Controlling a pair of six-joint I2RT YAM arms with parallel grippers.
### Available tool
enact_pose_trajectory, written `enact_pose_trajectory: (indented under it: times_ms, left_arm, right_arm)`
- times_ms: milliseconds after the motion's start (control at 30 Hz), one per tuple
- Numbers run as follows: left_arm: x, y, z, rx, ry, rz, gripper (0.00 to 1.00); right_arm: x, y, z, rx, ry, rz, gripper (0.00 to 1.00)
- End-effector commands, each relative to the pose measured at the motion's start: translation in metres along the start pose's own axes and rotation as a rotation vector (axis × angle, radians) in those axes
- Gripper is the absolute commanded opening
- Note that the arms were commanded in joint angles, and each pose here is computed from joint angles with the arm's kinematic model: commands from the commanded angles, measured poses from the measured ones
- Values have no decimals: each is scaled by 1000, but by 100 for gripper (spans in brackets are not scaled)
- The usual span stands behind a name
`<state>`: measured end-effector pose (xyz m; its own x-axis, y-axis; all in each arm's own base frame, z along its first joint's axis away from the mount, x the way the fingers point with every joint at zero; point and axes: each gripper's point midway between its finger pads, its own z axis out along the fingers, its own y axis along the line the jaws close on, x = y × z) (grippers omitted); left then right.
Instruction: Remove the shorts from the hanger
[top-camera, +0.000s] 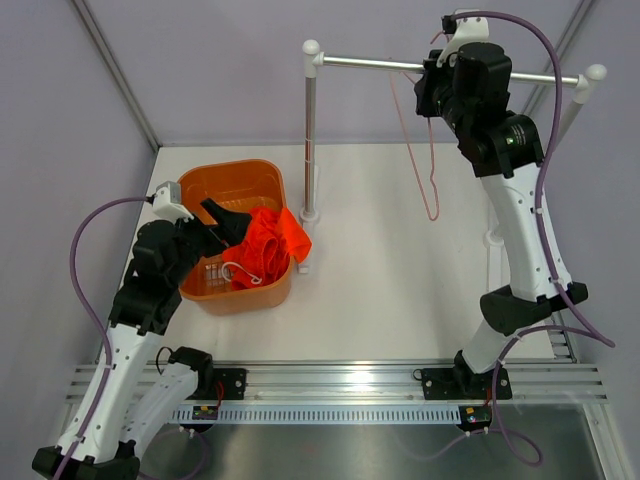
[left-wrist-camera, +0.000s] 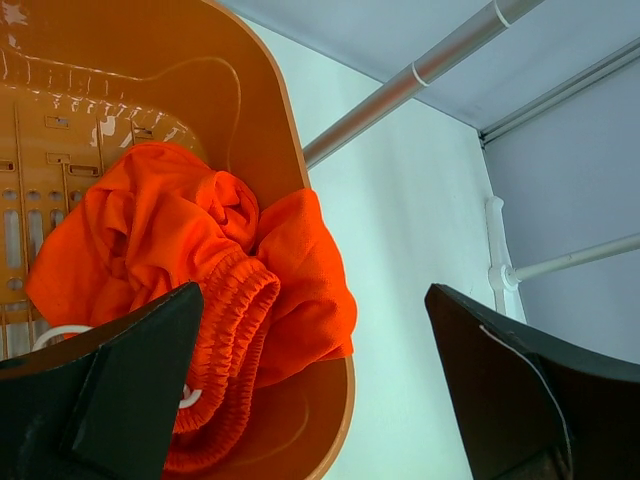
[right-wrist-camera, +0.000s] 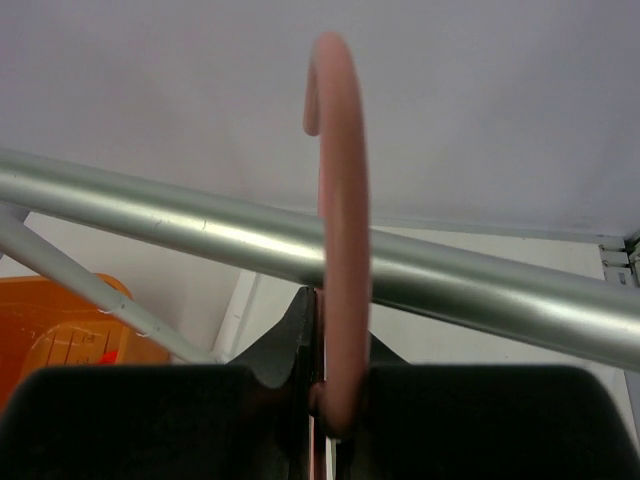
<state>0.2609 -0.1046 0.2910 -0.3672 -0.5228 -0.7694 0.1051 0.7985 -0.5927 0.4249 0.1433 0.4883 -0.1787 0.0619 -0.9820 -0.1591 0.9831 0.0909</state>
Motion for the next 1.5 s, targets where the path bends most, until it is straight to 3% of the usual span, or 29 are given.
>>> enact_pose_trajectory:
  times_ms: [0, 367, 733, 867, 933, 1000, 1033, 1100, 1167, 1467]
  left_arm:
    - [-2, -6, -1, 37, -9, 31, 99]
    - [1, -5, 1, 40, 3, 40, 99]
    - [3, -4, 1, 40, 8, 35, 99]
    - [4, -5, 2, 42, 11, 33, 99]
    - [4, -5, 2, 44, 11, 35, 99]
    - [4, -5, 1, 46, 13, 35, 99]
    - [5, -5, 2, 46, 16, 33, 99]
    - [6, -4, 1, 46, 16, 36, 99]
    - [7, -3, 1, 44, 18, 42, 99]
    - [7, -3, 0, 38, 37, 82, 99]
  right_arm:
    - [-5, 3, 4, -28, 4, 8, 0]
    - [40, 2, 34, -12, 112, 18, 0]
    - [63, -1, 28, -3, 155, 31, 0]
    - [58, -3, 20, -1, 135, 39, 14]
    - [50, -3, 13, -6, 113, 39, 29]
    - [41, -2, 8, -17, 85, 32, 46]
    - [39, -2, 6, -19, 79, 28, 63]
    - [31, -5, -1, -12, 54, 32, 76]
    - [25, -6, -6, -12, 37, 36, 99]
    - [11, -24, -71, 25, -46, 105, 100]
